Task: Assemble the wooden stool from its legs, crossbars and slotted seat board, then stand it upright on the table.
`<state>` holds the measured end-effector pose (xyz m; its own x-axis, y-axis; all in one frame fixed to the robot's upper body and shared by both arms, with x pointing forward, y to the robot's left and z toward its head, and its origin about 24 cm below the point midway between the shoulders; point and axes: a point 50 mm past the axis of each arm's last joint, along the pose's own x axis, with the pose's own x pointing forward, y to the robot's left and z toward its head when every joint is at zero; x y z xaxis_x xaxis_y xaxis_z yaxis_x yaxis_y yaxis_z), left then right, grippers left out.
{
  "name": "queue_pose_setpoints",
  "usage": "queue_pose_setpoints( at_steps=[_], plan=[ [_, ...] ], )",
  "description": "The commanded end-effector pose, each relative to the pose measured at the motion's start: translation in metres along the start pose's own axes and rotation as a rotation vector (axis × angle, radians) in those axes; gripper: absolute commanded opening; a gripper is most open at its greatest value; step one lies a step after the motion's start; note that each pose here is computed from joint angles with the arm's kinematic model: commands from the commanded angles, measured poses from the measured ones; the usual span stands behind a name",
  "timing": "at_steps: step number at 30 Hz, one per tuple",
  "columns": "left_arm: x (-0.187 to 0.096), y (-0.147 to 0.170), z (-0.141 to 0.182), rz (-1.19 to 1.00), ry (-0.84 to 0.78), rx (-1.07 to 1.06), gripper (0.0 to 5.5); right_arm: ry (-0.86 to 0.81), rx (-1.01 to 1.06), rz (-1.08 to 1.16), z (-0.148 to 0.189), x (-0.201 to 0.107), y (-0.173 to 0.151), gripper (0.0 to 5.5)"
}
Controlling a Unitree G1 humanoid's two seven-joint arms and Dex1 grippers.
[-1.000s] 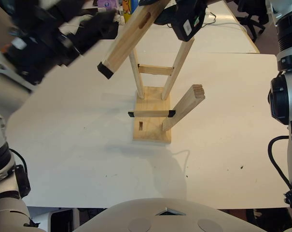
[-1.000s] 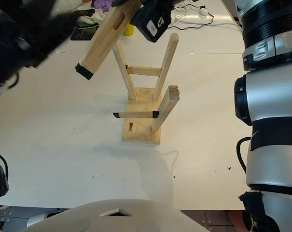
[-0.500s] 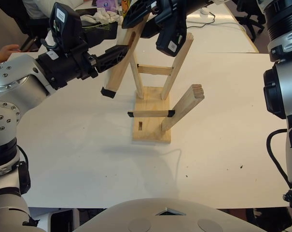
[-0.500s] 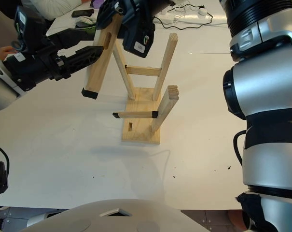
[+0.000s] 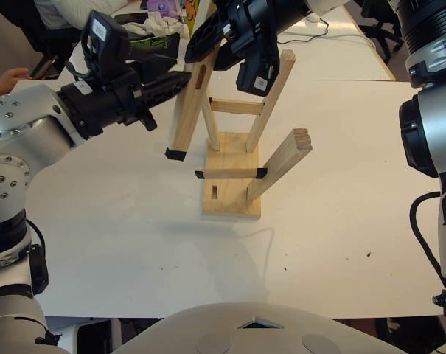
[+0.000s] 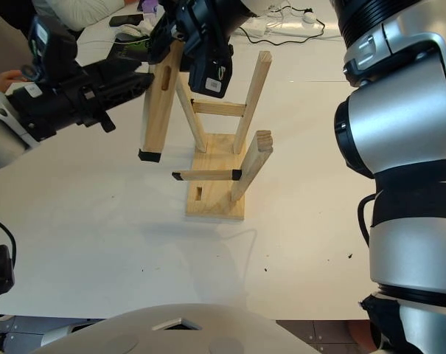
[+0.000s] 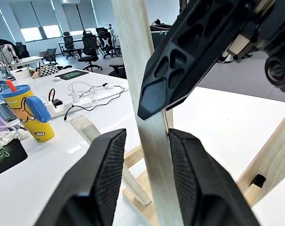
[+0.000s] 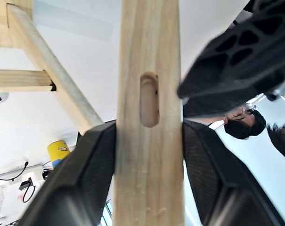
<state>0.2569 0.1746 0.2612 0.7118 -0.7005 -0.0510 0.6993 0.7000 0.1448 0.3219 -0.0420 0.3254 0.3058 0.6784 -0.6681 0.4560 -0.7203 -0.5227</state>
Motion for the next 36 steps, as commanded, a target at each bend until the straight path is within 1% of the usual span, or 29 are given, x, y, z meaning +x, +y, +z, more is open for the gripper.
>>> queue_pose_setpoints(
  at_steps=[1, 4, 7, 10, 14, 22, 23, 27, 32, 36],
  plan=[
    [-0.009, 0.013, 0.015, 0.037, -0.024, 0.023, 1.68, -0.009, -0.035, 0.013, 0.0, 0.0, -0.005, 2.07],
    [-0.006, 0.016, 0.027, 0.016, -0.082, -0.034, 1.68, -0.023, -0.05, 0.024, 0.002, 0.001, -0.003, 2.07],
    [0.004, 0.018, 0.032, 0.0, -0.095, -0.095, 1.68, -0.055, -0.078, 0.038, 0.006, 0.006, -0.002, 2.07],
    [0.015, 0.018, 0.031, -0.025, -0.078, -0.143, 1.68, -0.085, -0.099, 0.041, 0.01, 0.011, -0.002, 2.07],
    [0.026, 0.017, 0.021, -0.049, -0.019, -0.179, 1.68, -0.109, -0.117, 0.036, 0.013, 0.016, -0.004, 2.07],
    [0.028, 0.017, 0.021, -0.081, -0.027, -0.208, 1.68, -0.12, -0.121, 0.039, 0.014, 0.021, -0.005, 2.07],
    [0.028, 0.017, 0.022, -0.086, -0.032, -0.21, 1.85, -0.12, -0.119, 0.041, 0.014, 0.022, -0.004, 2.07],
    [0.026, 0.016, 0.026, -0.109, -0.06, -0.245, 2.24, -0.121, -0.115, 0.055, 0.014, 0.024, -0.002, 2.07],
    [0.027, 0.009, 0.033, -0.148, -0.074, -0.259, 2.24, -0.12, -0.104, 0.068, 0.014, 0.026, 0.001, 2.07],
    [0.034, 0.002, 0.025, -0.164, -0.035, -0.269, 2.24, -0.127, -0.107, 0.063, 0.015, 0.028, 0.002, 2.07]
  ],
)
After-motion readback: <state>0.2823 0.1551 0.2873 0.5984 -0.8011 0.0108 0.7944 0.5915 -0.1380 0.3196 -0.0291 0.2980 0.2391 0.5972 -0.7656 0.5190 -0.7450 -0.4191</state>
